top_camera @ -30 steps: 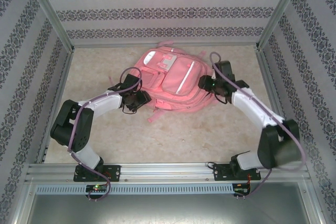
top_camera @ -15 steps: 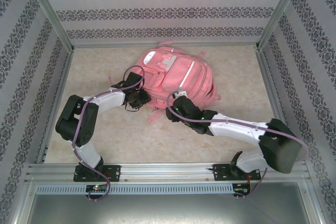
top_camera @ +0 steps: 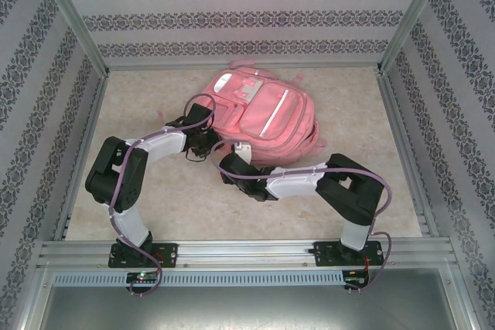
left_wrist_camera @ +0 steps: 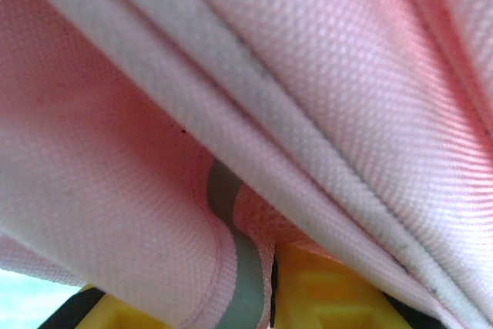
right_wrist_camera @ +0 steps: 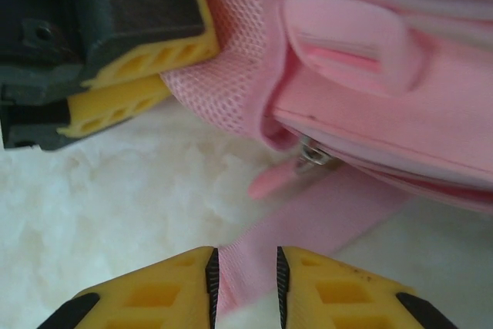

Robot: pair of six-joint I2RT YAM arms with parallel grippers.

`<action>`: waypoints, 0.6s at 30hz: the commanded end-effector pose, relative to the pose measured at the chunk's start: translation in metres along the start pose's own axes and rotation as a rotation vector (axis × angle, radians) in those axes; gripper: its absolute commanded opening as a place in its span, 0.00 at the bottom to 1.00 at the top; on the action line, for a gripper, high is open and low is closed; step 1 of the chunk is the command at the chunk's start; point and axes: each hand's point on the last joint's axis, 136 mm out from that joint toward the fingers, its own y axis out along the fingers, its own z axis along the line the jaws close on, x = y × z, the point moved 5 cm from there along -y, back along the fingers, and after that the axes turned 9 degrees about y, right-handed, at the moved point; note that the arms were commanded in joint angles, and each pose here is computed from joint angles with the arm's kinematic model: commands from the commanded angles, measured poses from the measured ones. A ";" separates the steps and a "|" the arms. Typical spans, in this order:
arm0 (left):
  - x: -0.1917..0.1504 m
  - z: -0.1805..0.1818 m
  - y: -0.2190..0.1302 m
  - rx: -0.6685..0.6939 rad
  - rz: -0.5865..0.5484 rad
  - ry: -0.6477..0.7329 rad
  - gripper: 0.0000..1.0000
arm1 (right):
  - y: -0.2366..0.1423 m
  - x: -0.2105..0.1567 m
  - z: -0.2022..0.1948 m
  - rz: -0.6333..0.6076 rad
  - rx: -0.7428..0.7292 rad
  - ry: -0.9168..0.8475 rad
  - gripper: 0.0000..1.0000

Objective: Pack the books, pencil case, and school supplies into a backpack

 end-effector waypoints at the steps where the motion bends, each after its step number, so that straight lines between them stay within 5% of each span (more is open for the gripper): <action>1: 0.011 -0.005 0.001 -0.028 -0.018 0.020 0.26 | 0.008 0.008 0.012 -0.085 0.006 0.104 0.27; 18: 0.012 -0.003 0.000 -0.013 -0.004 0.012 0.26 | 0.036 0.010 -0.003 -0.089 -0.037 0.219 0.30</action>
